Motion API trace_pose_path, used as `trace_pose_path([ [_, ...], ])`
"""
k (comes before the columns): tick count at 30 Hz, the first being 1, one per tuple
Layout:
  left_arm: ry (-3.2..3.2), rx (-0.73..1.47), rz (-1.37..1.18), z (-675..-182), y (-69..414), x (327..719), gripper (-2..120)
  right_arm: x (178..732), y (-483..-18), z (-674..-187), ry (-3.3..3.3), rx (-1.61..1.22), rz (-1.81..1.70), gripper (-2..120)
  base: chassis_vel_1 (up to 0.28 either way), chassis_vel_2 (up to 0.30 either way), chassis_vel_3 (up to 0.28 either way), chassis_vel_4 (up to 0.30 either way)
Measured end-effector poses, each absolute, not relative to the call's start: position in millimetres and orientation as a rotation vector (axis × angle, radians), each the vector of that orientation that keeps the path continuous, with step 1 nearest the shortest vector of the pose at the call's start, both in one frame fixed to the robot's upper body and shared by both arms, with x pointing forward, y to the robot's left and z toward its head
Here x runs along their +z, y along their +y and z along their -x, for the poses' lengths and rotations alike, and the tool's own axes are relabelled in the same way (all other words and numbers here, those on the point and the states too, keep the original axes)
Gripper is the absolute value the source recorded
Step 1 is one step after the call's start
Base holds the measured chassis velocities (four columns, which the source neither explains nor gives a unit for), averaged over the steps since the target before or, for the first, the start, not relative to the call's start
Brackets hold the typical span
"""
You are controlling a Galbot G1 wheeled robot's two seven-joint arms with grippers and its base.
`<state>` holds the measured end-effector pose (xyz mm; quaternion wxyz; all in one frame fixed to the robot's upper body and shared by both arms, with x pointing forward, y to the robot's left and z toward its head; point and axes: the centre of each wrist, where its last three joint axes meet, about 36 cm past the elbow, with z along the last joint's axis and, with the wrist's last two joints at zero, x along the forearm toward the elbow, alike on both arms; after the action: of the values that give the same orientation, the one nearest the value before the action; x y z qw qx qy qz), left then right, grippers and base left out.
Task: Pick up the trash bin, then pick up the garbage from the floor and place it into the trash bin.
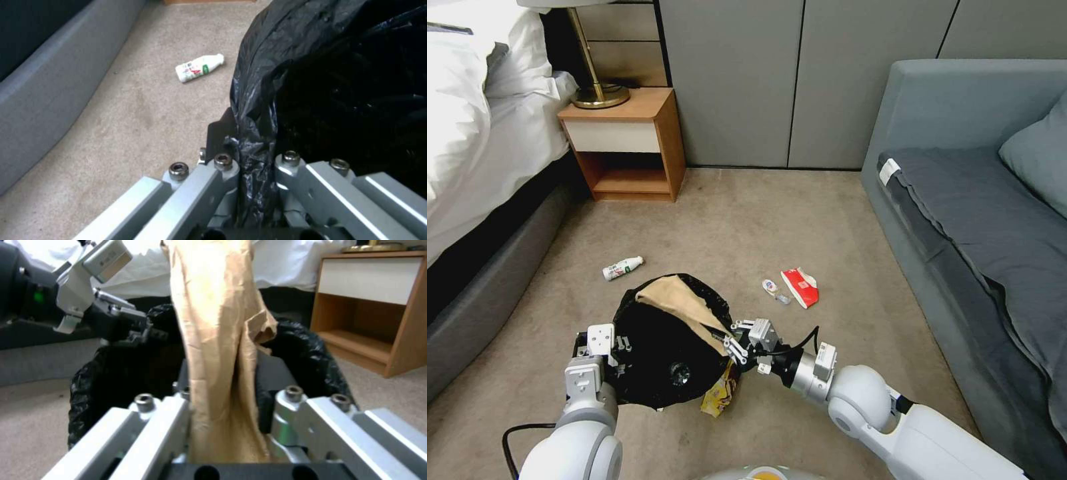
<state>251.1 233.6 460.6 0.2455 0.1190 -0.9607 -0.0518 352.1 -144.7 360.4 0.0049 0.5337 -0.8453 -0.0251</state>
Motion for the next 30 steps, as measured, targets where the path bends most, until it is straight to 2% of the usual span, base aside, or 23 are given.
trace_pose_path([
  [3,-2.624,-0.138,-0.324,-251.4,232.7,461.3,1,359.6,-141.6,-352.6,-2.636,-0.072,-1.677,33,0.000,0.000,0.000,0.000],
  [5,-2.624,-0.137,-0.324,-251.4,232.6,461.4,1,359.6,-141.4,-352.6,-2.635,-0.072,-1.678,34,0.000,0.000,0.000,0.000],
  [6,-2.624,-0.136,-0.323,-251.4,231.9,461.6,1,359.8,-139.6,-352.3,-2.628,-0.069,-1.683,44,0.000,0.000,0.000,0.000],
  [8,-2.625,-0.135,-0.322,-251.5,231.3,461.6,1,360.0,-138.9,-352.4,-2.625,-0.067,-1.686,49,0.000,0.000,0.000,0.000],
  [11,-2.627,-0.133,-0.319,-252.1,229.8,461.9,1,360.5,-136.9,-352.4,-2.612,-0.062,-1.693,63,0.000,0.000,0.000,0.000],
  [12,-2.627,-0.133,-0.319,-252.1,229.8,461.9,1,360.5,-136.9,-352.4,-2.612,-0.062,-1.693,63,0.000,0.000,0.000,0.000],
  [13,-2.627,-0.133,-0.318,-252.3,229.1,461.9,1,360.8,-136.2,-352.2,-2.608,-0.060,-1.696,69,0.000,0.000,0.000,0.000],
  [15,-2.628,-0.133,-0.317,-252.3,228.9,461.9,1,360.8,-135.8,-352.2,-2.606,-0.059,-1.697,71,0.000,0.000,0.000,0.000],
  [19,-2.626,-0.134,-0.310,-251.9,226.7,461.5,1,361.3,-133.1,-352.4,-2.595,-0.055,-1.704,92,0.000,0.000,0.000,0.000],
  [25,-2.623,-0.136,-0.302,-251.2,224.4,460.9,1,362.9,-130.5,-354.2,-2.592,-0.050,-1.708,107,0.000,0.000,0.000,0.000],
  [30,-2.623,-0.137,-0.295,-250.8,222.1,460.5,1,365.7,-128.8,-356.5,-2.594,-0.048,-1.710,113,0.000,0.000,0.000,0.000],
])
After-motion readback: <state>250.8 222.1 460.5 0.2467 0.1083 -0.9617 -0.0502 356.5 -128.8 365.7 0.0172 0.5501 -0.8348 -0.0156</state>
